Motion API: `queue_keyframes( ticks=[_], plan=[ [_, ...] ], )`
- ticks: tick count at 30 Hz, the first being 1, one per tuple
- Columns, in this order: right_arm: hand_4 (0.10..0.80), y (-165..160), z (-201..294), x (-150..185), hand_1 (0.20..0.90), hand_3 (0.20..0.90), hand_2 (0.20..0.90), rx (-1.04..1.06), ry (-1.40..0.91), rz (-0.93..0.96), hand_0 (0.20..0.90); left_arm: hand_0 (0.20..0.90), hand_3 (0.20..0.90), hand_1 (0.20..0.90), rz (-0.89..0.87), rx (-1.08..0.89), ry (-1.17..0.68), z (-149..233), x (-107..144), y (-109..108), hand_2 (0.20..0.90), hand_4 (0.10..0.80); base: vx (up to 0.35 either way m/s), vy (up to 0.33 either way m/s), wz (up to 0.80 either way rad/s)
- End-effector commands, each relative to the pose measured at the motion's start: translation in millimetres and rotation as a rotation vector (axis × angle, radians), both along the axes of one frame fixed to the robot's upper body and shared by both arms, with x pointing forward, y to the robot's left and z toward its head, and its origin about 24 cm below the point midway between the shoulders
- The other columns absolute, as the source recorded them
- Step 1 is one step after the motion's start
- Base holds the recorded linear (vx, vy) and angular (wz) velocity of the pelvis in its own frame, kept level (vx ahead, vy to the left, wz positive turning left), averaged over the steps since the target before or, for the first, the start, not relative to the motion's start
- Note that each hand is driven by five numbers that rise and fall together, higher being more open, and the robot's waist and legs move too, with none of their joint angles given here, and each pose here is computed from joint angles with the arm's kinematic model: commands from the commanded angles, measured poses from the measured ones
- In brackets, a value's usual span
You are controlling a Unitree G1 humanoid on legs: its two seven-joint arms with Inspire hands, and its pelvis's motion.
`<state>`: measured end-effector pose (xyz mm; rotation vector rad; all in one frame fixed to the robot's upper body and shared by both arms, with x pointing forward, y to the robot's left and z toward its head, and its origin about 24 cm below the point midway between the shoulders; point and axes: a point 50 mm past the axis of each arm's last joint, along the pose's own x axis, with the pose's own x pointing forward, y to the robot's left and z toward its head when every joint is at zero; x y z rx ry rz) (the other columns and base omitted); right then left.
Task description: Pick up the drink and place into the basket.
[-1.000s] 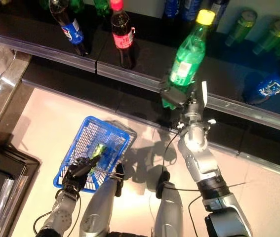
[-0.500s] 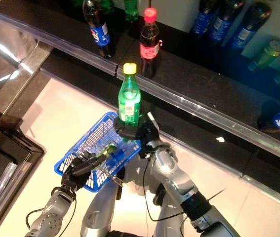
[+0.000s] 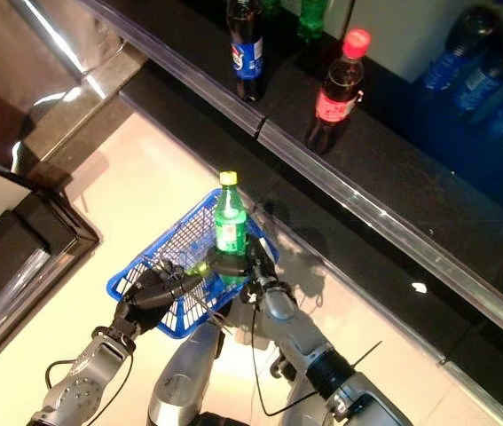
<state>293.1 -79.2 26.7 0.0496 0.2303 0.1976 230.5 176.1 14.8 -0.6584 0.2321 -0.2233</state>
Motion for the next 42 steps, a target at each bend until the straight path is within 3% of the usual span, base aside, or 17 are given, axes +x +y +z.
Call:
queue_keyframes(
  ticks=[1, 7, 11, 22, 30, 42],
  plan=[
    [0.100, 52.1, 80.5, 13.5, 0.300, 0.200, 0.300, 0.171, -0.343, 0.137, 0.300, 0.300, 0.200, 0.300, -0.240, -0.237, -0.603, 116.2, -0.2, -34.2, 0.300, 0.100, 0.006, -0.028, 0.14],
    [0.100, 60.0, 55.9, 12.2, 0.300, 0.200, 0.300, 0.197, -0.216, 0.144, 0.300, 0.300, 0.200, 0.300, -0.338, -0.287, -0.677, 127.1, -4.8, -42.6, 0.300, 0.100, 0.007, -0.014, 0.08],
    [0.100, 80.0, 50.1, 5.4, 0.300, 0.200, 0.300, 0.191, -0.184, 0.258, 0.300, 0.300, 0.200, 0.300, -0.424, -0.278, -0.727, 135.5, -7.4, -53.2, 0.300, 0.100, 0.008, -0.028, 0.07],
    [0.100, 104.4, 41.6, -4.8, 0.300, 0.200, 0.300, 0.272, -0.045, 0.486, 0.300, 0.300, 0.200, 0.300, -0.471, -0.263, -0.706, 133.0, -7.5, -54.0, 0.300, 0.100, 0.036, -0.015, 0.06],
    [0.100, 94.0, 43.2, 13.7, 0.300, 0.200, 0.300, 0.364, 0.007, 0.376, 0.300, 0.300, 0.200, 0.300, -0.554, -0.253, -0.719, 131.4, -11.4, -58.0, 0.300, 0.100, 0.032, 0.006, 0.10],
    [0.100, 86.1, 76.6, 55.1, 0.300, 0.200, 0.300, 0.741, 0.125, 0.177, 0.300, 0.300, 0.200, 0.300, -0.727, -0.298, -0.701, 138.1, -13.3, -85.4, 0.300, 0.100, 0.029, 0.015, 0.05]
  ],
)
